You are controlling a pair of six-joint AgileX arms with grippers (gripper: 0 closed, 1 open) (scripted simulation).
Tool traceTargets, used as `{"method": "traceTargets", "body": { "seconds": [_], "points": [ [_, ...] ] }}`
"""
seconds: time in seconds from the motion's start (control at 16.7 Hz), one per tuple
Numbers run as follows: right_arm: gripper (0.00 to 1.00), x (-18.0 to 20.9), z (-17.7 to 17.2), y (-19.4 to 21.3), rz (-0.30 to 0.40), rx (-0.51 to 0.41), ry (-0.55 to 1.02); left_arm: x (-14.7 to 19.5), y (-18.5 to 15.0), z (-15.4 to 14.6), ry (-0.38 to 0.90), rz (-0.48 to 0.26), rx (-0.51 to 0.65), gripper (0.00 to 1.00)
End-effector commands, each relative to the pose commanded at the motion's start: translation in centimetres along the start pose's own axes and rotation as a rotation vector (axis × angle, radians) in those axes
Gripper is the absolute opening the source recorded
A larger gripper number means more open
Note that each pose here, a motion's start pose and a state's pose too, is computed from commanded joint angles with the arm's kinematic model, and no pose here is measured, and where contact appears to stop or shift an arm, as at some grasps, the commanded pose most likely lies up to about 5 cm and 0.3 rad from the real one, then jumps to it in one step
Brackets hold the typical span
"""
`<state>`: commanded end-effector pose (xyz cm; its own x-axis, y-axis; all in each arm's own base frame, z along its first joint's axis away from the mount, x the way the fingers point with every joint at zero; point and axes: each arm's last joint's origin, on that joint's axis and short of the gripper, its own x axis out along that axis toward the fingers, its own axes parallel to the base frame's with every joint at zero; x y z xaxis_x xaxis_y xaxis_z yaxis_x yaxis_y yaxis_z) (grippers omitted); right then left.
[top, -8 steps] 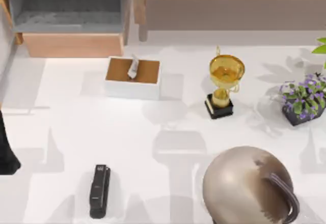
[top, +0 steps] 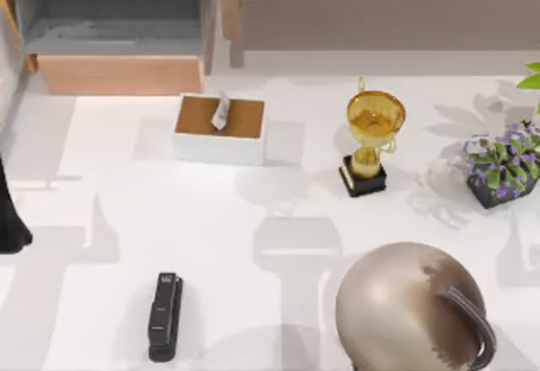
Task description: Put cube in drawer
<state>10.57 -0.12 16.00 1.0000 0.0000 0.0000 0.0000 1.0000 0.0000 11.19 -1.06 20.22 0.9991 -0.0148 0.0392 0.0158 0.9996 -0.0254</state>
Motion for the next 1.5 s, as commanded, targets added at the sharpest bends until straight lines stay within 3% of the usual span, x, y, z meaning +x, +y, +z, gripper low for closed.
{"method": "traceTargets", "body": {
  "seconds": [0.24,0.42,0.6,0.78,0.9,1.08,1.32,1.5],
  "points": [
    [1.00,0.0,0.0,0.0,0.000,0.000,0.000,3.0,-1.9,5.1,-0.013,-0.003,-0.025,1.00],
    [1.00,0.0,0.0,0.0,0.000,0.000,0.000,7.5,-4.9,8.8,-0.015,0.004,-0.040,1.00],
    [1.00,0.0,0.0,0.0,0.000,0.000,0.000,13.5,-9.7,11.6,-0.035,0.018,-0.058,1.00],
    [1.00,0.0,0.0,0.0,0.000,0.000,0.000,19.6,-16.4,12.2,-0.062,0.033,-0.080,1.00],
    [1.00,0.0,0.0,0.0,0.000,0.000,0.000,23.1,-21.4,10.6,-0.065,0.040,-0.084,1.00],
    [1.00,0.0,0.0,0.0,0.000,0.000,0.000,26.4,-28.6,5.4,-0.035,0.041,-0.057,1.00],
    [1.00,0.0,0.0,0.0,0.000,0.000,0.000,27.3,-35.4,-2.1,0.011,0.021,-0.006,1.00],
    [1.00,0.0,0.0,0.0,0.000,0.000,0.000,26.7,-38.0,-5.6,0.033,0.002,0.019,1.00]
  ]
}}
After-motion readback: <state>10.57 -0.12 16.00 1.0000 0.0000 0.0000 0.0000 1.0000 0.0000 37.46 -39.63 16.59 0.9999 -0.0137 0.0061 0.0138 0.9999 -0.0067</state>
